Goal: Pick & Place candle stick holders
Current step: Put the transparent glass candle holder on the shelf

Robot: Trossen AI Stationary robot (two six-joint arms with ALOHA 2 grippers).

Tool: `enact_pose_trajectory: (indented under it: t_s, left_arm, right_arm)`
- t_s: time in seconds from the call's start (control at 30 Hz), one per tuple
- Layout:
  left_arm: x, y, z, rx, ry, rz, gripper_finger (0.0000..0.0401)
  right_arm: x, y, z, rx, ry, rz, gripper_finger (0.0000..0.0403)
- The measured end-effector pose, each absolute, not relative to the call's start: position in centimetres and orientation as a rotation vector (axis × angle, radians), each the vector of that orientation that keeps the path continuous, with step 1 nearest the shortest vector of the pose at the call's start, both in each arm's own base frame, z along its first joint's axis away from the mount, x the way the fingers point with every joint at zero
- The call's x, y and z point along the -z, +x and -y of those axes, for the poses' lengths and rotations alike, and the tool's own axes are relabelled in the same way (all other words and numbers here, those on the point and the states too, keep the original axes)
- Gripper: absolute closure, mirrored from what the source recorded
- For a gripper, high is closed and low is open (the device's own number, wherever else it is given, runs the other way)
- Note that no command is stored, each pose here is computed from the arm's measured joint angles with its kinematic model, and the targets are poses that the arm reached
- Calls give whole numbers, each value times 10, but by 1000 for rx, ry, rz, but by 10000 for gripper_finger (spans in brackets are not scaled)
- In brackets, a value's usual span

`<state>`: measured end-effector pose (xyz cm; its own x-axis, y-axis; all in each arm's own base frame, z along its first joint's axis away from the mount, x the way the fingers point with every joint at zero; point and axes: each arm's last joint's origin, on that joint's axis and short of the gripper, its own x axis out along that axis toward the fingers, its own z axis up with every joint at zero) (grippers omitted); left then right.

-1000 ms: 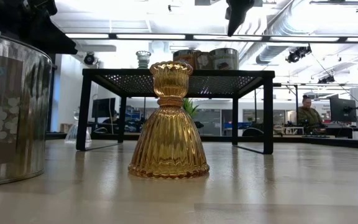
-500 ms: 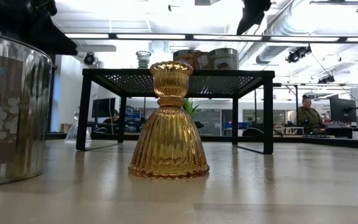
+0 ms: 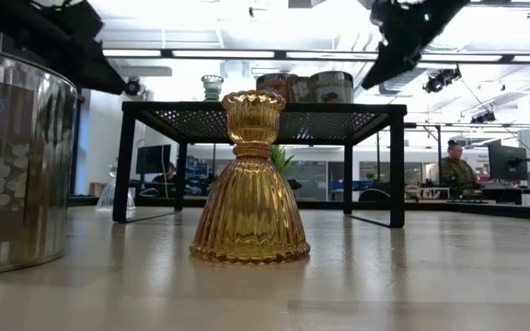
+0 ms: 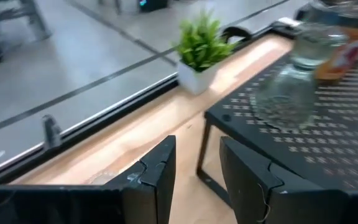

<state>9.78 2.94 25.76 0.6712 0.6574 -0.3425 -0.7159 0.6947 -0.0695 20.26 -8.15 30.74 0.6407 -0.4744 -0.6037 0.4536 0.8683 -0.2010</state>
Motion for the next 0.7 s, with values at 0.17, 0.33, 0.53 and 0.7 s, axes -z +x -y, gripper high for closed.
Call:
enact_pose_trajectory:
  t_s: [0.17, 0.33, 0.53, 0.7]
  left_arm:
    - [-269, 113, -38, -904, -220, -371, 279]
    - [-280, 124, -59, -1006, -276, -515, 279]
    - [-285, 123, -95, -1008, -414, -686, 279]
    - [-274, 117, -125, -958, -568, -794, 279]
  right_arm:
    - [-284, 195, 81, 603, -52, -639, 302]
    - [-265, 189, 79, 606, -85, -611, 302]
    - [-258, 180, 77, 657, -130, -623, 302]
    - [-259, 174, 75, 660, -143, -634, 302]
